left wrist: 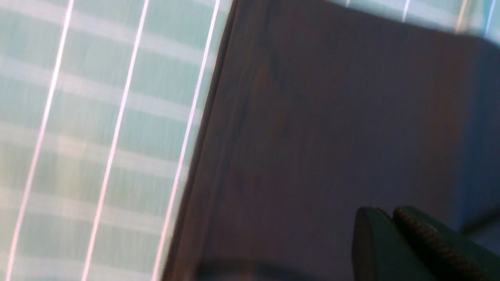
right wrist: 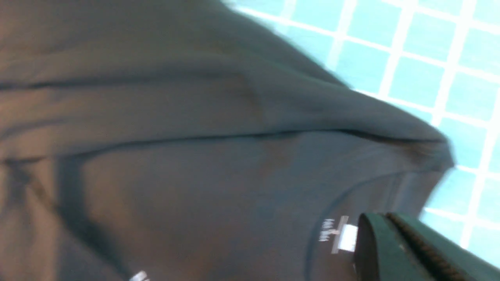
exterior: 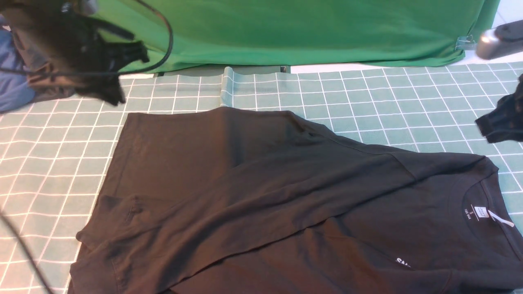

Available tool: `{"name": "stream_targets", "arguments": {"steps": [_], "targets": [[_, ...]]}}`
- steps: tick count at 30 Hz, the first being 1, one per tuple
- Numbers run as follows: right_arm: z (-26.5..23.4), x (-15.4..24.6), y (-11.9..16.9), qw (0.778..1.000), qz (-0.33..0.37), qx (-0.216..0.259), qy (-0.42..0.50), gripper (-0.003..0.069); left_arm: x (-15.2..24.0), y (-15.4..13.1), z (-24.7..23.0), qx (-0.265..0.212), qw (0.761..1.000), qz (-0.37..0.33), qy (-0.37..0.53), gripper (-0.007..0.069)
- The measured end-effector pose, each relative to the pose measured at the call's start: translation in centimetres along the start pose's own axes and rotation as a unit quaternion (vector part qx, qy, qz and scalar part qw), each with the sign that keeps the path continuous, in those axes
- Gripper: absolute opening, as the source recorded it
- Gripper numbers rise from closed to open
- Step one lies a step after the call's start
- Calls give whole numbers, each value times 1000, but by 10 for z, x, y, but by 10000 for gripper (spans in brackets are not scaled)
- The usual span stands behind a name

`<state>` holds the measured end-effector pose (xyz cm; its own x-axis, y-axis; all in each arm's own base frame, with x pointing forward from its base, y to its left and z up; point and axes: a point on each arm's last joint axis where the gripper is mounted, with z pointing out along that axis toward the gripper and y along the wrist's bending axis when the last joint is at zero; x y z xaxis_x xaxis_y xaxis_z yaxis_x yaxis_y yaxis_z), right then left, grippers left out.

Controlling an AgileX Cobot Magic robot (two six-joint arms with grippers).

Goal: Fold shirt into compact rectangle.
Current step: 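Grasp the near edge of the shirt at its hem and shoulder corners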

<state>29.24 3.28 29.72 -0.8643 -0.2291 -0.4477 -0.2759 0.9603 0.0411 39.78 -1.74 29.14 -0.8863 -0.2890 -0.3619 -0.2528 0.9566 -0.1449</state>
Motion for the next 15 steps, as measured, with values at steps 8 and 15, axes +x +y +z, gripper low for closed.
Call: {"name": "stream_targets", "arguments": {"steps": [8,15], "targets": [[13,2,-13,999,22,1,36,99,-37,0,89,-51,998,28,15,282],[12,3,-13,999,17,-1,44,109,-53,19,148,-61,998,10,20,501]]}}
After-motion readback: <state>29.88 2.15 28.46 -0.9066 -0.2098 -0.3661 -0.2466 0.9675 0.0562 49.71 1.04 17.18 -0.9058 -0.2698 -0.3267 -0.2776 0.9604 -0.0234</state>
